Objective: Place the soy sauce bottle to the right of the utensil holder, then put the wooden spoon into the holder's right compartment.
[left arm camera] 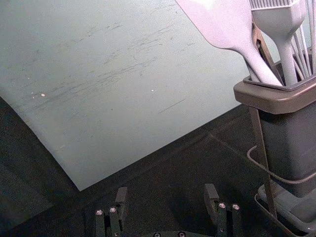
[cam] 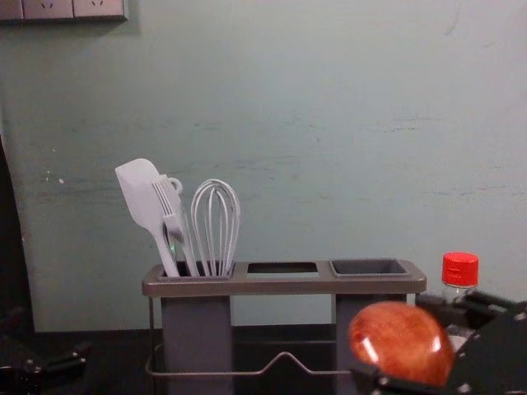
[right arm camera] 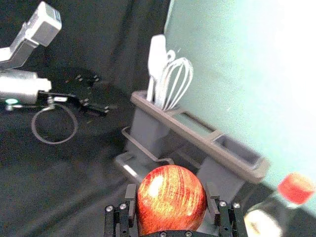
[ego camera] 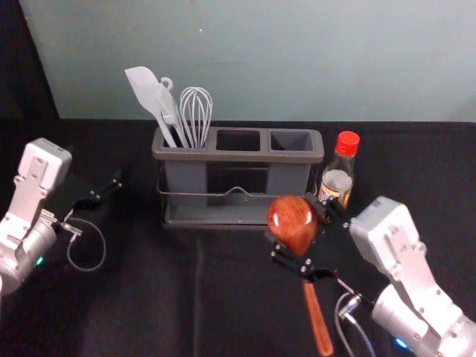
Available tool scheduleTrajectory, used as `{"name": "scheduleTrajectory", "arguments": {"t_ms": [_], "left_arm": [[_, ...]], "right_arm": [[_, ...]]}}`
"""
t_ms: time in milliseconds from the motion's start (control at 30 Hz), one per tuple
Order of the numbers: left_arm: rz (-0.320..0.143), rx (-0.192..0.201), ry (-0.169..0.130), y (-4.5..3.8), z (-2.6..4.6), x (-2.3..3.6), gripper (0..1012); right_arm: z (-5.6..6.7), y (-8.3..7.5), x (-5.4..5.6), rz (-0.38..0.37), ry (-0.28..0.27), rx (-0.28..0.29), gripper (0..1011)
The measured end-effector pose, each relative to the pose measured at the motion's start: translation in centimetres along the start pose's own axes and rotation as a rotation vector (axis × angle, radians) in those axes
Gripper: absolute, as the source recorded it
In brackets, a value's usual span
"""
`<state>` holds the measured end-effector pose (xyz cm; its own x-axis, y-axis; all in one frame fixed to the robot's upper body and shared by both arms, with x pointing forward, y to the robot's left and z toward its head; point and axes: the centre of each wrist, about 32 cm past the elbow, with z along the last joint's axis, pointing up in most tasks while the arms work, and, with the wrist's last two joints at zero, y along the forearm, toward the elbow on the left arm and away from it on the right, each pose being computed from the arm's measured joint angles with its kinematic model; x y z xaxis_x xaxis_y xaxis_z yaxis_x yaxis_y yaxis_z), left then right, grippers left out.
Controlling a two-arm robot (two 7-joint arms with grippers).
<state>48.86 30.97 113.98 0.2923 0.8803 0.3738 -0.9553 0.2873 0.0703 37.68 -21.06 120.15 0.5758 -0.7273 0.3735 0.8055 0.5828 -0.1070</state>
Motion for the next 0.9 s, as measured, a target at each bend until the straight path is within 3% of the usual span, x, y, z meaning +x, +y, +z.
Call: {"name": "scheduleTrajectory", "arguments": {"t_ms": [167, 467, 700, 900], "left_arm": [[0.0, 0.0, 0.0, 0.0, 0.0, 0.0, 1000], [0.0, 0.0, 0.0, 0.0, 0.0, 0.0, 1000], [0.0, 0.0, 0.0, 0.0, 0.0, 0.0, 1000], [0.0, 0.0, 0.0, 0.0, 0.0, 0.0, 1000]], "right_arm": [[-0.9, -1.2, 0.0, -0.061, -0.082, 0.073, 861], [-2.1, -2.7, 0.4, -0.141, -0.147, 0.16, 860], [-1.7, -3.3, 0.7, -0.19, -0.167, 0.215, 861], [-0.6, -2.9, 1.2, -0.219, -0.186, 0.265, 861]]}}
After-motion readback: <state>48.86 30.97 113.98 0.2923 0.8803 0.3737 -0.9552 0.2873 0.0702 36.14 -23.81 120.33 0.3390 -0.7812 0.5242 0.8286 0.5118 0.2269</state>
